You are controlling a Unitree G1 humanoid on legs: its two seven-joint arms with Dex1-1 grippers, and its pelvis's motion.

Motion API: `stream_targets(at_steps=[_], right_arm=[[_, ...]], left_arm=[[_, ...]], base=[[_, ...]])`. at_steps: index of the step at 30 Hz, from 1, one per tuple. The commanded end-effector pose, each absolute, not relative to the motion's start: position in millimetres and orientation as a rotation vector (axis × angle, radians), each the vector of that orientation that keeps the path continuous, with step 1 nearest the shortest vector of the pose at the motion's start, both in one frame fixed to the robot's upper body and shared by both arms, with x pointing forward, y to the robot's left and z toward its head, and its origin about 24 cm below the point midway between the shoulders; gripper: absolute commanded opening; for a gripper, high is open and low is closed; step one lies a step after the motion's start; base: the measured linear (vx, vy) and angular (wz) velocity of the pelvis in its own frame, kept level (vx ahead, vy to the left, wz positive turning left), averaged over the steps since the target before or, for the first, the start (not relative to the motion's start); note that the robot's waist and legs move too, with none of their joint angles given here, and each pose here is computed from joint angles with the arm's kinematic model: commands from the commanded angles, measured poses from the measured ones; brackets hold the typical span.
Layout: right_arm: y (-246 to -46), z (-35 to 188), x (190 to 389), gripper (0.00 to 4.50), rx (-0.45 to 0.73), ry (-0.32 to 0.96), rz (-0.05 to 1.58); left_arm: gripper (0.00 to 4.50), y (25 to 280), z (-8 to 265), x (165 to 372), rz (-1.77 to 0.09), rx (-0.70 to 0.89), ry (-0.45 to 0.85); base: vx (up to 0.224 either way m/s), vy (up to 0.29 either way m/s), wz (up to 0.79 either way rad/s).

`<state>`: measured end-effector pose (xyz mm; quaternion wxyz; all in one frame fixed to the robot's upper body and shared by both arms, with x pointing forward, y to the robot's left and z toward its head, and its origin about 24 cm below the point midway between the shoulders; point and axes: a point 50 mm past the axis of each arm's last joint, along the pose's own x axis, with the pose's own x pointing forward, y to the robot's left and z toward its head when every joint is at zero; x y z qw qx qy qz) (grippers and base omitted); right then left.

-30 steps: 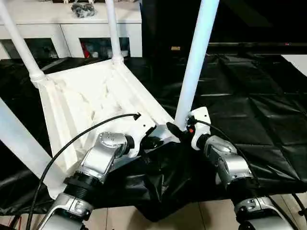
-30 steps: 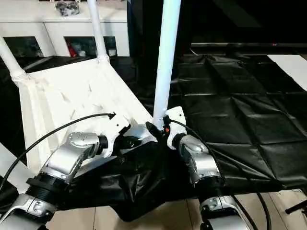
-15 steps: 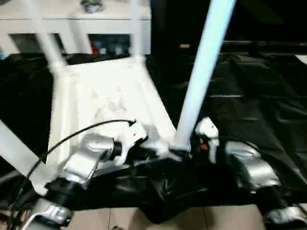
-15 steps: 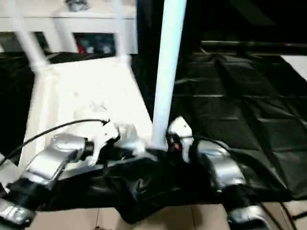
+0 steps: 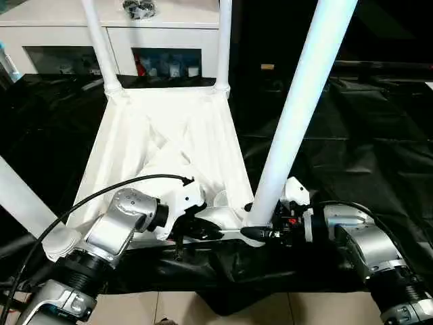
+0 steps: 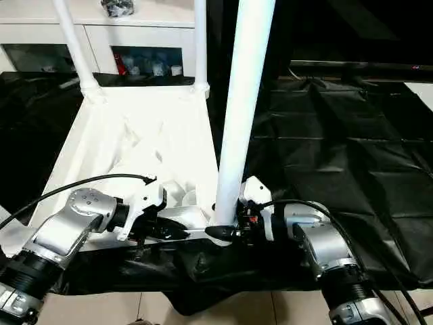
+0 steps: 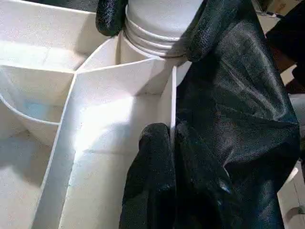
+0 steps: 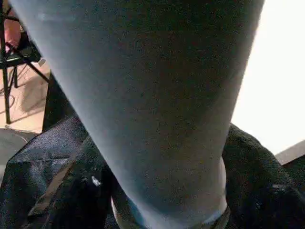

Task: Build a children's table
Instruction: Rotate leg to tighten

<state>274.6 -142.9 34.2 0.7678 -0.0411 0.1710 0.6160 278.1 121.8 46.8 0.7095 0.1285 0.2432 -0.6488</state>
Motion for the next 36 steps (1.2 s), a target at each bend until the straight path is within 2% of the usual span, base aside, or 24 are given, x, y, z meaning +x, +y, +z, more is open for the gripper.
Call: stream_targets(at_steps=[1, 4, 5, 8, 10, 11, 12, 14, 15, 17, 19, 20, 22, 25, 31, 32, 36], right_arm=[[-123.6, 19, 259.1, 2.71, -0.034, 0.431, 1.454], [-120.7, 15, 268.1, 2.7, -0.022, 0.418, 1.333], [-118.0, 10, 277.8, 2.7, -0.009, 0.418, 1.204], [-114.3, 1, 292.4, 2.7, 0.021, 0.444, 0.981], [-113.5, 0, 294.0, 2.7, 0.031, 0.451, 0.949], [-108.8, -3, 299.3, 2.7, 0.055, 0.449, 0.858], [-108.3, -3, 299.8, 2.7, 0.056, 0.45, 0.849], [-101.1, -9, 306.2, 2.7, 0.071, 0.476, 0.7], [-96.9, -11, 306.3, 2.7, 0.063, 0.489, 0.678], [-90.6, -13, 305.3, 2.7, 0.05, 0.49, 0.684], [-84.0, -14, 303.8, 3.25, 0.052, 0.488, 0.705], [-82.8, -14, 303.7, 3.39, 0.049, 0.487, 0.708], [-82.7, -14, 304.4, 3.39, 0.032, 0.482, 0.706], [-84.3, -10, 306.0, 3.81, -0.028, 0.445, 0.732], [-91.2, 11, 300.2, 3.81, -0.078, 0.298, 0.991], [-91.7, 12, 299.5, 3.81, -0.08, 0.294, 1.005], [-104.4, 17, 284.1, 3.81, -0.071, 0.325, 1.228]], left_arm=[[0.0, 106, 55, 281, -1.472, 0.279, 0.469], [0.0, 102, 53, 287, -1.39, 0.265, 0.462], [0.0, 98, 53, 291, -1.334, 0.249, 0.45], [0.0, 92, 53, 296, -1.262, 0.241, 0.445], [0.0, 91, 53, 297, -1.253, 0.24, 0.443], [0.0, 86, 52, 300, -1.206, 0.228, 0.443], [0.0, 85, 52, 300, -1.202, 0.226, 0.443], [0.0, 77, 51, 302, -1.137, 0.201, 0.445], [0.0, 73, 51, 302, -1.124, 0.19, 0.443], [0.0, 67, 51, 300, -1.134, 0.184, 0.437], [0.0, 61, 50, 295, -1.162, 0.178, 0.437], [0.0, 60, 50, 294, -1.166, 0.178, 0.435], [0.0, 61, 50, 294, -1.164, 0.177, 0.433], [0.0, 64, 52, 294, -1.179, 0.18, 0.425], [0.0, 77, 54, 288, -1.28, 0.204, 0.416], [0.0, 78, 54, 288, -1.286, 0.206, 0.415], [0.0, 90, 54, 286, -1.343, 0.232, 0.441]], base=[[0.0, 0.0, 0.0], [0.0, 0.0, 0.0], [0.0, 0.0, 0.0], [-0.017, 0.001, -0.03], [-0.026, 0.001, -0.04], [0.0, 0.0, 0.0], [0.0, 0.0, 0.0], [0.0, 0.0, 0.0], [0.0, 0.0, 0.0], [0.0, 0.0, 0.0], [0.0, 0.0, 0.0], [0.0, 0.0, 0.0], [0.0, 0.0, 0.0], [0.0, 0.0, 0.0], [0.0, 0.0, 0.0], [0.0, 0.0, 0.0], [0.0, 0.0, 0.0]])
